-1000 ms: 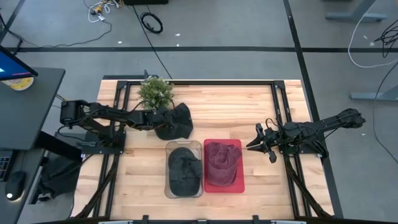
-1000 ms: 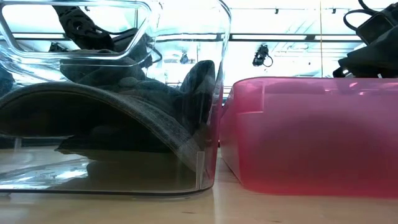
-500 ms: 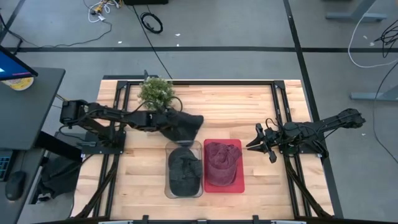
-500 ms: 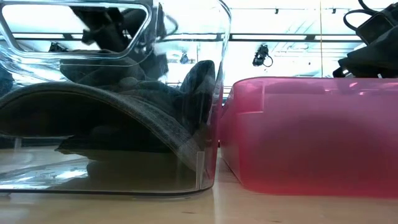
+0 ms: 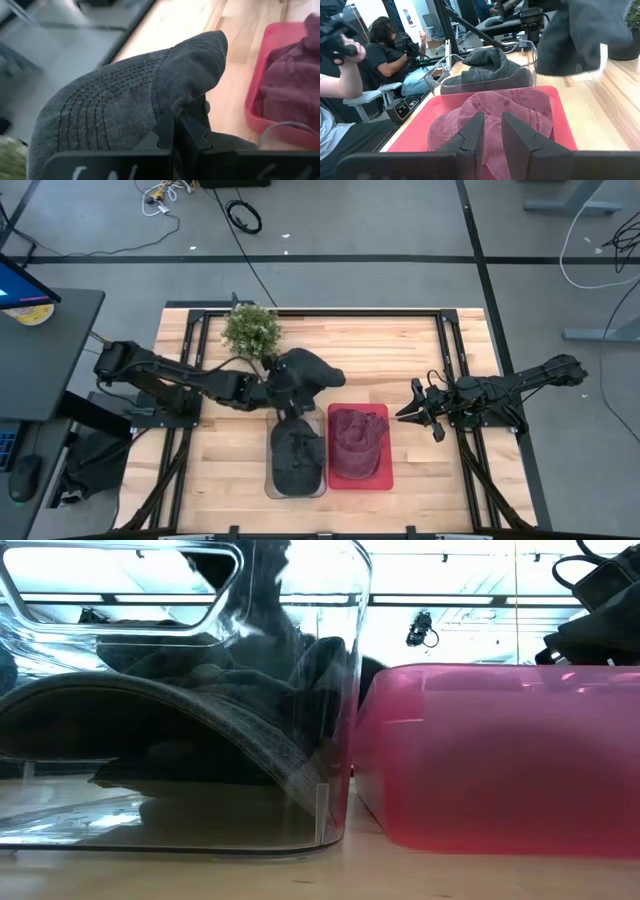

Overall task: Pick & Place hat
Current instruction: Put the black cap into the transparent bin

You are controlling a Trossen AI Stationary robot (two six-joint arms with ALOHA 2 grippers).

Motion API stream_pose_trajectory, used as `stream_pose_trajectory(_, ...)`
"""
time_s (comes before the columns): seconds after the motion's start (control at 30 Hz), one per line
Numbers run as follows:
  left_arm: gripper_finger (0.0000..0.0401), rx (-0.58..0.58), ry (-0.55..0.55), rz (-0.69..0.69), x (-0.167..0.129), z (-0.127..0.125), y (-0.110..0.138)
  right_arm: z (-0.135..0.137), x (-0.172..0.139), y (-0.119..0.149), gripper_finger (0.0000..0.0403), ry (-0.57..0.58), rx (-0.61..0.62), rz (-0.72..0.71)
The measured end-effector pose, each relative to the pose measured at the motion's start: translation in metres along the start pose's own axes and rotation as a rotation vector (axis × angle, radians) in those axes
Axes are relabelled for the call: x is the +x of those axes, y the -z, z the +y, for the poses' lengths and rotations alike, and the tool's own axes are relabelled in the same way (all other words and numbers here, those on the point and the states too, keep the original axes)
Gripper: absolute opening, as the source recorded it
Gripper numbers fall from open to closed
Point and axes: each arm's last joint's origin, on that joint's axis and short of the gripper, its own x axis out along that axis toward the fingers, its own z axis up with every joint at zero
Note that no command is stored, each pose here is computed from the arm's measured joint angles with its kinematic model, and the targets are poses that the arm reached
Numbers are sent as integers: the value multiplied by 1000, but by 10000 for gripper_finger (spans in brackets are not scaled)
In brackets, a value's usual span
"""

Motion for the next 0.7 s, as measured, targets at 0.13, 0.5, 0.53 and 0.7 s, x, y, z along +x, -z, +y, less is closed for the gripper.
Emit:
stream_pose_trajectory(0.13,8,78,-29,-71,-20,-13,-12,0,0,0,68,0,0,0)
stream_pose_trajectory(0.5,8,177,86,-175,-75,-42,-36,0,0,0,68,-1,0,1)
stream_pose_trajectory(0.53,8,185,110,-177,-80,-44,-36,0,0,0,68,0,0,0)
stream_pose_trajectory(0.7,11,198,257,-159,-107,-54,-39,0,0,0,68,0,0,1)
